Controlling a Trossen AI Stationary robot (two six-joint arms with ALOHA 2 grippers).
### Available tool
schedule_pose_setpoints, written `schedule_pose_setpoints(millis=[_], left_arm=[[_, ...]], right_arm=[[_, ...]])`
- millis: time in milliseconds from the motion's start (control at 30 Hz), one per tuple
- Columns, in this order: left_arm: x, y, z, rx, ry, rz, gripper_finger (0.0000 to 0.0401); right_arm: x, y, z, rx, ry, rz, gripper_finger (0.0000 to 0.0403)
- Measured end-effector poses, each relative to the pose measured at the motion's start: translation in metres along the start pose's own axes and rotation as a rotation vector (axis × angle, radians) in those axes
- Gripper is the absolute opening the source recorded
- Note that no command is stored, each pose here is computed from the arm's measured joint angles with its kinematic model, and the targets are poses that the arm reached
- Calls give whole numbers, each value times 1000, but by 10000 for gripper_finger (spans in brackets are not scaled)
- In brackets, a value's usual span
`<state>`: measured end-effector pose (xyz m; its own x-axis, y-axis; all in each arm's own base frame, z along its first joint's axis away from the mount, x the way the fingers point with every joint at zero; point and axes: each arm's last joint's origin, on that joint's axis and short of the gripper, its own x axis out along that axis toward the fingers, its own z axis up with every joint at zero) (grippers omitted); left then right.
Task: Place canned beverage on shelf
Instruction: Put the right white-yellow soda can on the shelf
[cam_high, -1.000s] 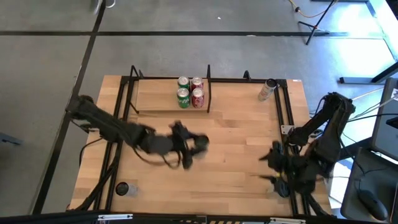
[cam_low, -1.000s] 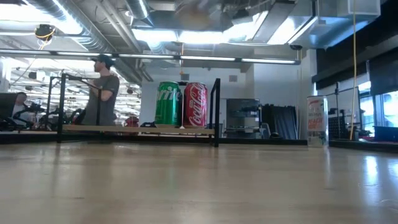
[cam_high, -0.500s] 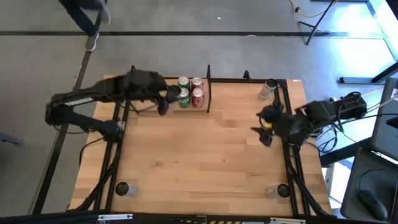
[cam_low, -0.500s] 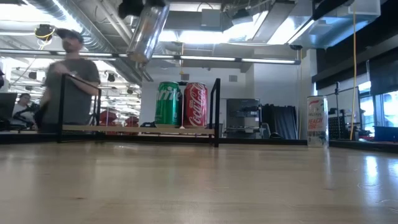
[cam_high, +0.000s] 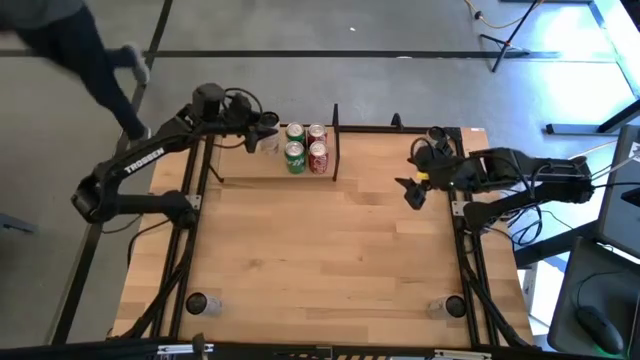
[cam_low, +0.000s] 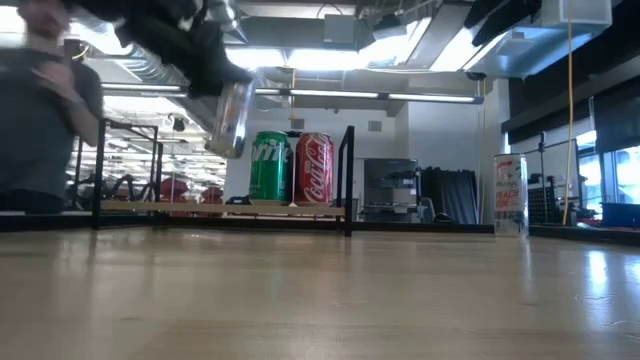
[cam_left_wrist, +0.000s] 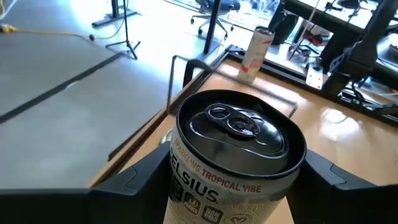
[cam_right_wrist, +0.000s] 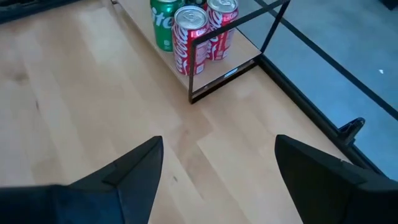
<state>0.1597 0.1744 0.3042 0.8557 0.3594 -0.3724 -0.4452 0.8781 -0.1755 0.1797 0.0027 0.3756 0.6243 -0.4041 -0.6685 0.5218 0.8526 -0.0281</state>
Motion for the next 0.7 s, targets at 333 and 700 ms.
schedule_pose_setpoints(millis=[333, 700], left_arm=[[12, 31, -44, -32, -99, -65, 224], [34, 57, -70, -16, -55, -89, 224]], right_arm=[[5, -6, 6, 25, -7, 15, 298], [5, -4, 9, 44, -36, 29, 298]])
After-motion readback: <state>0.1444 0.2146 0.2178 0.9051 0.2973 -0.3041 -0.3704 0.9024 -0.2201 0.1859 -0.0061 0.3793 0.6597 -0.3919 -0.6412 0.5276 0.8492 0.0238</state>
